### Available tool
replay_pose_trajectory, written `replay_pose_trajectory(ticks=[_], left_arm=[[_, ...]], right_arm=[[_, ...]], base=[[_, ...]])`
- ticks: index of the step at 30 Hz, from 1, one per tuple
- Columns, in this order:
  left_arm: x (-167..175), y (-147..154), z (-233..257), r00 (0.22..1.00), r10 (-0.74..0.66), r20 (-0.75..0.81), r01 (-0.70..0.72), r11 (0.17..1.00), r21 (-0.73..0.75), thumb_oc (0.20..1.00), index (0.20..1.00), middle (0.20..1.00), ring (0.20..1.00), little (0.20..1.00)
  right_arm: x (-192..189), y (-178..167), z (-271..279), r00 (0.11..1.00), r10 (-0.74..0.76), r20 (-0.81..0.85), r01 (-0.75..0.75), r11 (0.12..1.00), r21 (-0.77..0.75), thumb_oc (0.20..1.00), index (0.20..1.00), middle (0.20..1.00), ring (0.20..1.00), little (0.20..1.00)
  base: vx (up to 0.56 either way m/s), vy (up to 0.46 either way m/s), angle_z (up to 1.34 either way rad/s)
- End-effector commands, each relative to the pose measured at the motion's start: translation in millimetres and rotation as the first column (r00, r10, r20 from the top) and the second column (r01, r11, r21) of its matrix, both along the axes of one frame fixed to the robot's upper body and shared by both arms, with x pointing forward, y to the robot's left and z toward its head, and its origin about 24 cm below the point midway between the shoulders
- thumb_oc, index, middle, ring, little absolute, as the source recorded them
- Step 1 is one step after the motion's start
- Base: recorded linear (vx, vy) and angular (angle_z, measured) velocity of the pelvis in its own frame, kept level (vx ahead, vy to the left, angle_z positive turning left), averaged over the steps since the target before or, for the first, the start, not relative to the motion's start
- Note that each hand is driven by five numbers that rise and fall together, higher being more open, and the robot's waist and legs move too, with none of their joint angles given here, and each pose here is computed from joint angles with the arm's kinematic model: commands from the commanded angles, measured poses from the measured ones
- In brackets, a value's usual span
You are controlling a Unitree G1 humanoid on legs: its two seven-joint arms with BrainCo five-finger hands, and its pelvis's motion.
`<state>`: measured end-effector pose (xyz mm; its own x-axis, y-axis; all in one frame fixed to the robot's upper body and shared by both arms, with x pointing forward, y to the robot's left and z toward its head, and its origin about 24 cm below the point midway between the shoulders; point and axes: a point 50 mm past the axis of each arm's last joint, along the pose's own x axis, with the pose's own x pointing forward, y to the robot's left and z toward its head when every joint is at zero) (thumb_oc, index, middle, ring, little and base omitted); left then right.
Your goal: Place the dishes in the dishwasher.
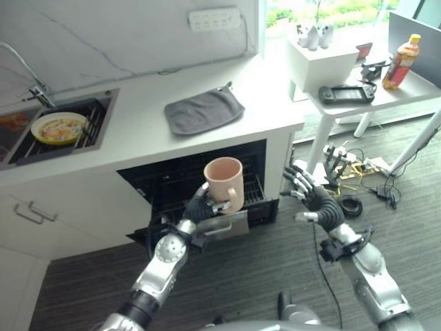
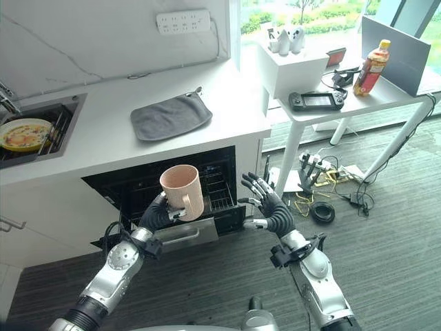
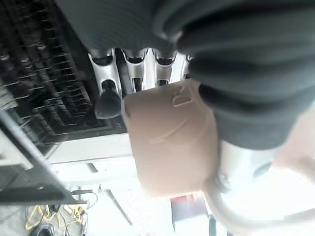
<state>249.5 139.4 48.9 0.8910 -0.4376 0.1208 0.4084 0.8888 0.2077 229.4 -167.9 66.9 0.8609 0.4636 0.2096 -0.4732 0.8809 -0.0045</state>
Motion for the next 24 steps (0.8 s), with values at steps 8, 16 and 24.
replay_pose_trajectory(ticks=[8, 16, 24], left_arm=[[8.0, -7.5, 44.2, 0.956, -0.212, 0.205, 0.191, 0.975, 0.114, 0.2, 0.2, 0.2, 0.2, 0.2], [4.1, -10.8, 48.1, 0.947, -0.266, 0.183, 0.243, 0.96, 0.136, 0.2, 0.2, 0.2, 0.2, 0.2], [4.0, -19.5, 43.3, 0.942, -0.292, 0.168, 0.267, 0.951, 0.158, 0.2, 0.2, 0.2, 0.2, 0.2]], right_arm=[[7.3, 16.0, 33.2, 0.99, 0.054, 0.133, -0.063, 0.996, 0.063, 1.0, 1.0, 1.0, 1.0, 1.0], [7.5, 21.7, 41.4, 0.983, 0.104, 0.149, -0.115, 0.991, 0.072, 1.0, 1.0, 1.0, 1.0, 1.0], [8.3, 38.3, 44.8, 0.974, 0.195, 0.119, -0.208, 0.973, 0.105, 1.0, 1.0, 1.0, 1.0, 1.0]], base=[[0.0, -0.001, 0.02], [0.0, 0.0, 0.0], [0.0, -0.001, 0.0]])
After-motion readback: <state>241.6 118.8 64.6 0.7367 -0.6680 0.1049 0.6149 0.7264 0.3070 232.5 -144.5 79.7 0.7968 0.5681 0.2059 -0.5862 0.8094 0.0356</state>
